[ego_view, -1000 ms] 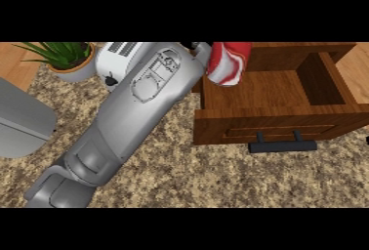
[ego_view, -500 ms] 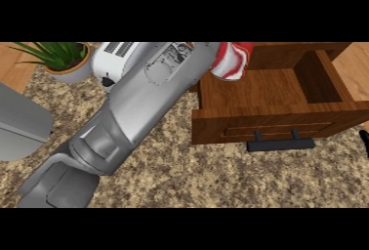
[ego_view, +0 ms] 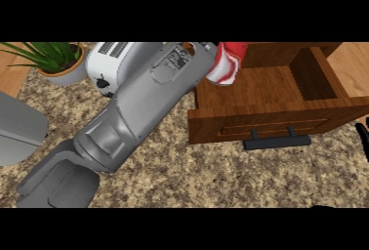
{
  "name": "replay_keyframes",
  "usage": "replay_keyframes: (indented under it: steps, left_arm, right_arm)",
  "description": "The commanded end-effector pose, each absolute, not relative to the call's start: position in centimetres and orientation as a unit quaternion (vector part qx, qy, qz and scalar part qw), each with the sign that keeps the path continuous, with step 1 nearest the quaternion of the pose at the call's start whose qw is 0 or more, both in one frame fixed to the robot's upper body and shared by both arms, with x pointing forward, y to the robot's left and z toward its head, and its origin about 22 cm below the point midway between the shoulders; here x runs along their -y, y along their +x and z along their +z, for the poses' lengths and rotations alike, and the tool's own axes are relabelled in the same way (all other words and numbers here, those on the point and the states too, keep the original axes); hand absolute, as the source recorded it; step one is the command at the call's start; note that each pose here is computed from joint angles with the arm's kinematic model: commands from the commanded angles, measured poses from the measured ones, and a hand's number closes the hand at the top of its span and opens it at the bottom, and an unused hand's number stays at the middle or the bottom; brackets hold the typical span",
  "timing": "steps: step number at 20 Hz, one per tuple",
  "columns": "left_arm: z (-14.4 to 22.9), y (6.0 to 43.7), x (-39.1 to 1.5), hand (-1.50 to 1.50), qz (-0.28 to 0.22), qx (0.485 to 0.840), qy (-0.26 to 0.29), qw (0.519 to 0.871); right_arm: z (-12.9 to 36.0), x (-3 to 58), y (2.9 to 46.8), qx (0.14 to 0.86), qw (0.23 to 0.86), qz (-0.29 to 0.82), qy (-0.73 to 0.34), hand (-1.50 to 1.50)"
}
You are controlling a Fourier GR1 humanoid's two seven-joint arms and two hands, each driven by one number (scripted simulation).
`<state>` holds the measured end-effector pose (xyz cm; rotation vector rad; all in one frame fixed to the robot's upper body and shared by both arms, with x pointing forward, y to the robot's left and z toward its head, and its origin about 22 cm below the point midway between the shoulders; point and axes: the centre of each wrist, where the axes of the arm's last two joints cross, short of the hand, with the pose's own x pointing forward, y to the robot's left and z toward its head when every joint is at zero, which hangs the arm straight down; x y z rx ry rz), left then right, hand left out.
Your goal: Pick up the can, place it into the drawer and close the drawer
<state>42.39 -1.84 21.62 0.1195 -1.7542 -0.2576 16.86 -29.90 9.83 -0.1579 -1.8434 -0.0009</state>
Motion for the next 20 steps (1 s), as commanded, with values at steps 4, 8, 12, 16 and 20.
replay_keyframes:
  steps: [4,8,12,16,20]
  left_arm:
    - [18.5,43.0,0.7,1.5,-0.118,0.774,0.082,0.617]
    - [19.6,42.6,1.7,1.5,-0.115,0.772,0.101,0.617]
    - [18.4,42.9,1.1,1.5,-0.13,0.78,0.11,0.602]
    - [18.4,43.1,1.1,-1.5,-0.129,0.768,0.127,0.614]
    - [16.0,43.1,0.0,-1.5,-0.114,0.77,0.138,0.613]
  right_arm:
    - [9.5,29.1,17.8,0.803,0.592,-0.005,-0.07,-1.5]
    - [10.2,29.7,17.5,0.801,0.596,0.01,-0.057,-1.5]
    - [9.5,29.6,18.4,0.8,0.598,0.012,-0.057,-1.5]
    - [12.1,29.1,17.8,0.804,0.591,0.007,-0.061,-1.5]
    - [10.8,29.1,17.9,0.804,0.591,0.016,-0.058,-1.5]
